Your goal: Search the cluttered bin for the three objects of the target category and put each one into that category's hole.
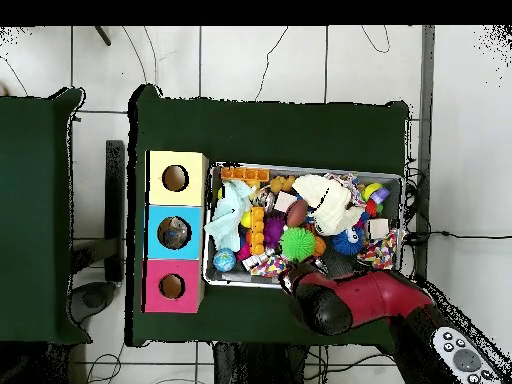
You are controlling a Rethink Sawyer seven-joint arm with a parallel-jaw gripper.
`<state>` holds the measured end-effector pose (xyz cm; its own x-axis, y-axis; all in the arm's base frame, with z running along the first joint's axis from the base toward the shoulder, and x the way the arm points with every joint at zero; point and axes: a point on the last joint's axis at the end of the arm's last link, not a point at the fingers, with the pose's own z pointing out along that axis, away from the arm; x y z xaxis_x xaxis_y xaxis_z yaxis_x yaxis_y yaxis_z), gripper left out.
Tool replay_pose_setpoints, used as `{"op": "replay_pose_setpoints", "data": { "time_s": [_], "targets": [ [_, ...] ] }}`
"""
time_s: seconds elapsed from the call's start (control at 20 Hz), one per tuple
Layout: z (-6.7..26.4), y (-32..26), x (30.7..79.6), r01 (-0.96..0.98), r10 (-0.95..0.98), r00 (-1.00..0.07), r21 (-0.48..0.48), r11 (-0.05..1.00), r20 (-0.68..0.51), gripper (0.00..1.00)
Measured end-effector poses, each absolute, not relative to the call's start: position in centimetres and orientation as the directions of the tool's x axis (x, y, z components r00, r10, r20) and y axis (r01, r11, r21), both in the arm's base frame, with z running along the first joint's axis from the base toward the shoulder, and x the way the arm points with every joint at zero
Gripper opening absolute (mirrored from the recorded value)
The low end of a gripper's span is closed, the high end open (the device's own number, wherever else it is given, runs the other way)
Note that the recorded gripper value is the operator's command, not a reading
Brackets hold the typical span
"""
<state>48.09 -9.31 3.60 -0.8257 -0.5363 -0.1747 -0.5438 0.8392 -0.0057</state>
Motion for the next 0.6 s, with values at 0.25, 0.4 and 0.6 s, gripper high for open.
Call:
{"op": "replay_pose_setpoints", "data": {
  "time_s": [0.25,0.4,0.6],
  "targets": [
    [3.19,-9.09,48.37,-0.581,-0.580,-0.799,-0.044,0.812,-0.156,0.00],
    [3.07,-9.46,48.62,-0.579,-0.581,-0.801,-0.060,0.813,-0.143,1.00],
    [3.02,-9.71,48.45,-0.576,-0.579,-0.804,-0.062,0.815,-0.137,1.00]
  ]
}}
